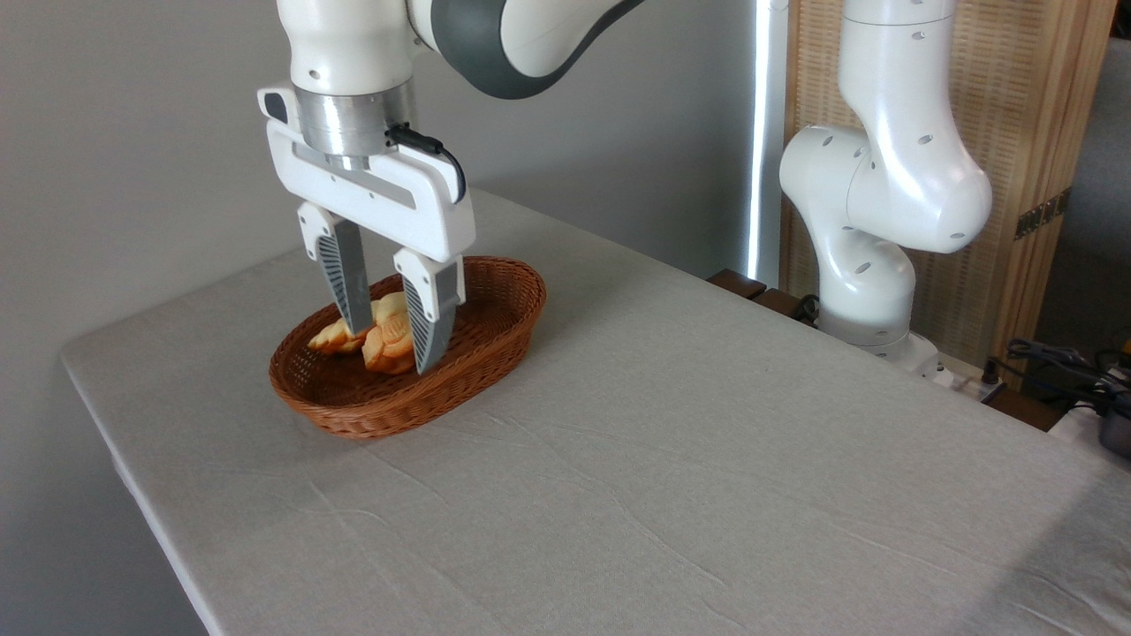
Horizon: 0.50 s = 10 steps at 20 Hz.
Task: Put bread into the basket
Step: 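Lower the roll into the basket, open the gripper and raise it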
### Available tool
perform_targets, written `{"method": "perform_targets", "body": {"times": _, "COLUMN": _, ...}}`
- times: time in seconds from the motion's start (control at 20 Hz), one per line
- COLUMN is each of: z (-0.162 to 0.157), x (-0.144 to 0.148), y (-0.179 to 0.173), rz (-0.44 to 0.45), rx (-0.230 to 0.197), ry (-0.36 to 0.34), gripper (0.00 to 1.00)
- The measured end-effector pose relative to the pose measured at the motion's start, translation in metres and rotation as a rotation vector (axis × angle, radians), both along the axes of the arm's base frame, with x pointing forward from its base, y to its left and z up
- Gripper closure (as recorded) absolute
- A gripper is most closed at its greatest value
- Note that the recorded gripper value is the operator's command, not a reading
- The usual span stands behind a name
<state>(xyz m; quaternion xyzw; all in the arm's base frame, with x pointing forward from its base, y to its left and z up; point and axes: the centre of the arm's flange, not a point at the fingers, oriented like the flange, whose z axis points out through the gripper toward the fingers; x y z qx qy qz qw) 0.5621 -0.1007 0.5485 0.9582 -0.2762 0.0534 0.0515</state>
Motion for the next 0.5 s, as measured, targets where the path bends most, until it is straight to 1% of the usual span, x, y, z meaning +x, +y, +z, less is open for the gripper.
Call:
{"method": "perform_targets", "body": {"times": 0.05, "z": -0.001, "x": 0.001, "y": 0.006, "rz": -0.012, "rx": 0.014, "ry": -0.001, "gripper": 0.00}}
{"method": "perform_targets", "body": {"times": 0.15, "z": -0.002, "x": 0.002, "y": 0.021, "rz": -0.043, "rx": 0.029, "ry": 0.000, "gripper": 0.00}}
{"method": "perform_targets", "body": {"times": 0.4, "z": 0.001, "x": -0.004, "y": 0.055, "rz": -0.173, "rx": 0.041, "ry": 0.032, "gripper": 0.00}}
{"method": "perform_targets", "body": {"times": 0.5, "z": 0.007, "x": -0.008, "y": 0.064, "rz": -0.193, "rx": 0.041, "ry": 0.033, "gripper": 0.00}}
